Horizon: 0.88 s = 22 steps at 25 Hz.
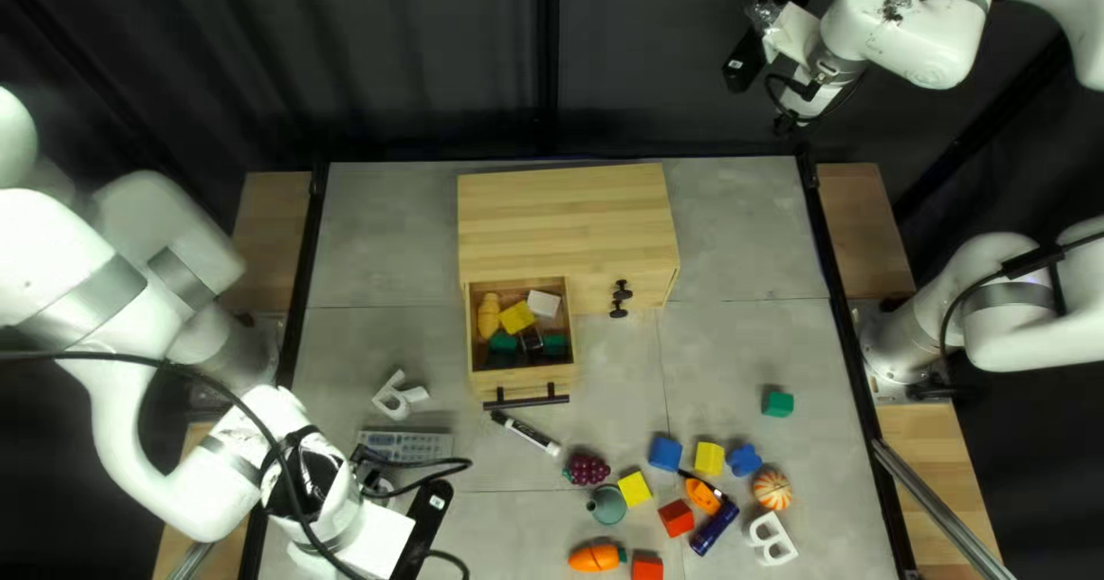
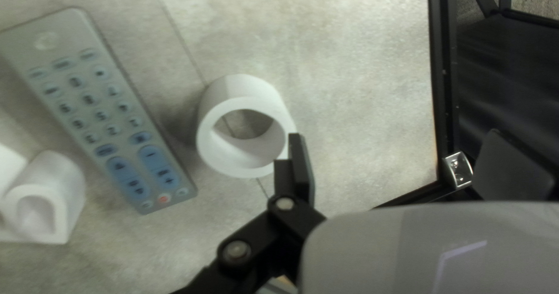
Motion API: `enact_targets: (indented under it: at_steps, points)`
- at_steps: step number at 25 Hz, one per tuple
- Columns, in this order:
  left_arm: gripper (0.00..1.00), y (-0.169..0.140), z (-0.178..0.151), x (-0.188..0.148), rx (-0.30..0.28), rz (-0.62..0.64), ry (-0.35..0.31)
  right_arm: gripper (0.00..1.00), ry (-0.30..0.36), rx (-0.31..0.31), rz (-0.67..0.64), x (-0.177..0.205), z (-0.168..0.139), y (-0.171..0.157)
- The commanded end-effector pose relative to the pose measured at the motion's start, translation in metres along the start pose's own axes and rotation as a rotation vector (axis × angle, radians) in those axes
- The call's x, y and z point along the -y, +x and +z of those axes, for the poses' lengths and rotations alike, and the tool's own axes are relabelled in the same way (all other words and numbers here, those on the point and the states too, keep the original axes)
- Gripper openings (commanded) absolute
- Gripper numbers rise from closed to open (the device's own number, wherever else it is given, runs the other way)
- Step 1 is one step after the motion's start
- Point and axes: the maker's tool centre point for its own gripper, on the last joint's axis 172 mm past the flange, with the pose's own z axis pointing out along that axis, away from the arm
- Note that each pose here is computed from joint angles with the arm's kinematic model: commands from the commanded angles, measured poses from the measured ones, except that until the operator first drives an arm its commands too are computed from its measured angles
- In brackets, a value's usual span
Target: Open drawers and place objects into drawer and close
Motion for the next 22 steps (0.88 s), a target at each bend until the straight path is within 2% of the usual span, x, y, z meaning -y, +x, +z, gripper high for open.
enact_targets:
  at_steps: [1, 10, 22]
  points:
    - [1.0, 0.001, 0.007, -0.007, -0.01, -0.008, 0.034, 1.0, 0.0, 0.0, 0.0, 0.0, 0.0, 0.0]
    - [1.0, 0.006, -0.011, -0.039, -0.017, 0.045, 0.154, 1.0, 0.0, 0.0, 0.0, 0.0, 0.0, 0.0]
    - [1.0, 0.006, -0.011, -0.039, -0.017, 0.045, 0.154, 1.0, 0.0, 0.0, 0.0, 0.0, 0.0, 0.0]
